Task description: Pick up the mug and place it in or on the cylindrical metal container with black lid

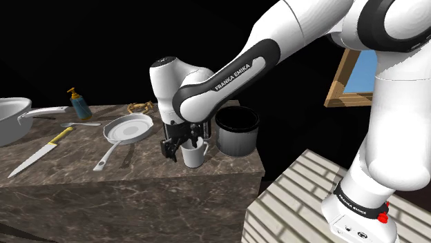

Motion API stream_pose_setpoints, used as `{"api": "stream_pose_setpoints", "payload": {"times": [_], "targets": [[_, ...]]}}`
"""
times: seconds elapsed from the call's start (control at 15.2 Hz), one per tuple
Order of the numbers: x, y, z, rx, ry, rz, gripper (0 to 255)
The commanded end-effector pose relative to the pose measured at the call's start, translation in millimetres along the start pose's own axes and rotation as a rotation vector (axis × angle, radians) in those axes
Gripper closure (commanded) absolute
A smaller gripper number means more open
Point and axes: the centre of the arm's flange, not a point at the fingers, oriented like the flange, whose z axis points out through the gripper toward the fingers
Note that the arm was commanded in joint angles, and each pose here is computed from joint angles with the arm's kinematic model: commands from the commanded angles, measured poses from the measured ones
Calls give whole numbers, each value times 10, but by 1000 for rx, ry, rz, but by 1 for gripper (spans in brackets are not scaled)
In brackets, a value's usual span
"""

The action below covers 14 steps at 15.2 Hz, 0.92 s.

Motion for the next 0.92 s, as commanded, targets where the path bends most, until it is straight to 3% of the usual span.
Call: {"api": "stream_pose_setpoints", "payload": {"times": [0.0,0.26,0.33,0.86], "targets": [[0,-4,12,0,0,0,0],[0,-4,12,0,0,0,0],[0,-4,12,0,0,0,255],[1,-4,12,0,0,0,255]]}}
